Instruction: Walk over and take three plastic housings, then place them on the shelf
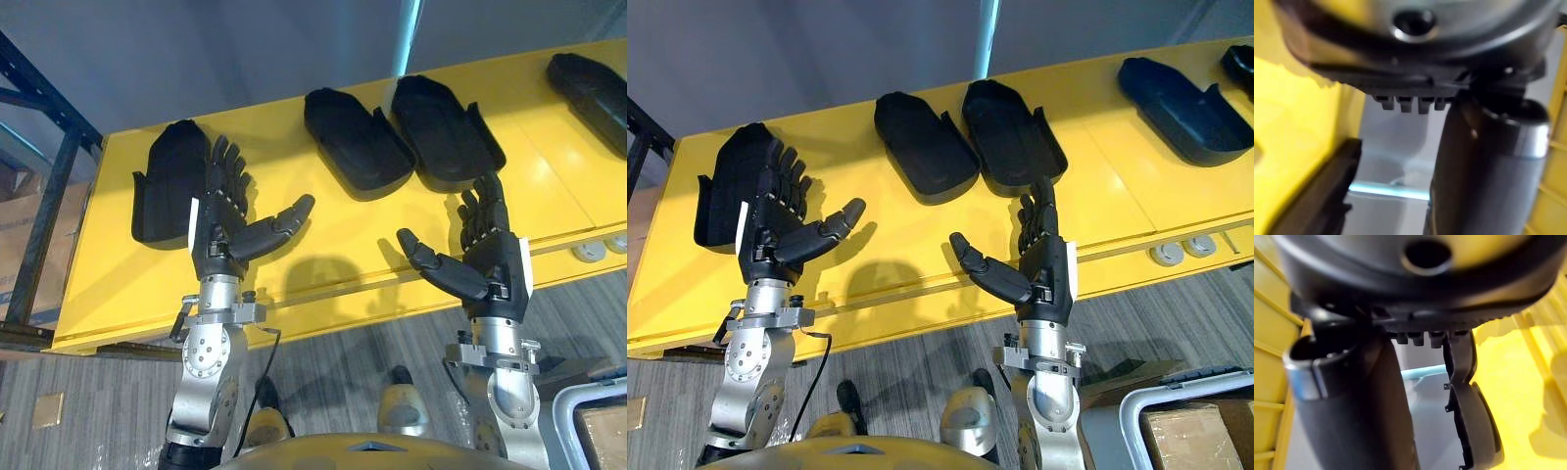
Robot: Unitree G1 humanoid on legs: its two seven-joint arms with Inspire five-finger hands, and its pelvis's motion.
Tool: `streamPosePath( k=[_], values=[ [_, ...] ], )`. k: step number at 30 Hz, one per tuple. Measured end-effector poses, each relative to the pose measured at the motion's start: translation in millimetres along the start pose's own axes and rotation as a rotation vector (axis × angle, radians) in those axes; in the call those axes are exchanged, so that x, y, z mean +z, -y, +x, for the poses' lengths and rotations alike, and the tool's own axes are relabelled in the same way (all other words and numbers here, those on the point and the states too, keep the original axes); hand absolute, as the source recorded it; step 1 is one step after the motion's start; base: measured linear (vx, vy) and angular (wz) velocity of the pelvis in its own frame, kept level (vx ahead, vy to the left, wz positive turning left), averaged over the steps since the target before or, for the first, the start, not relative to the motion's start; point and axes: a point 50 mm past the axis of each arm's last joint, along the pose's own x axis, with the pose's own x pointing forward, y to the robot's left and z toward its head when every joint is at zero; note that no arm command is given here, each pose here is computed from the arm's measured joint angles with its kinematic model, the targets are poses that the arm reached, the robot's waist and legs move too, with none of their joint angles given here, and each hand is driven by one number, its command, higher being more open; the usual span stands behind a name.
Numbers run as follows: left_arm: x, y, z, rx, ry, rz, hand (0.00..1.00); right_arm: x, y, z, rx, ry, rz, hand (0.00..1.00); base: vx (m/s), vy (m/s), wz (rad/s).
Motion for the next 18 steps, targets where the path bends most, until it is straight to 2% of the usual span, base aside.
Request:
streamPosePath(
  k=[3, 4, 10, 18],
  values=[
    [9.4, 2.3, 0.5, -0.026, 0.064, -0.061, 1.00, 2.5, 3.2, 0.4, -0.010, 0.022, -0.008, 1.00, 0.02, -0.001, -0.15],
    [8.4, -7.3, -11.6, -0.014, 0.051, -0.104, 1.00, 13.1, 19.6, 3.0, -0.096, 0.100, -0.087, 1.00, 0.01, -0.002, -0.06],
    [8.7, -9.5, -12.6, -0.010, 0.050, -0.096, 1.00, 13.2, 19.5, 3.4, -0.095, 0.101, -0.086, 1.00, 0.00, 0.000, 0.01],
    [16.0, -33.9, -12.2, 0.097, 0.078, -0.022, 1.00, 27.2, 17.2, 25.3, -0.041, 0.205, -0.109, 1.00, -0.04, -0.011, 0.11]
  ],
)
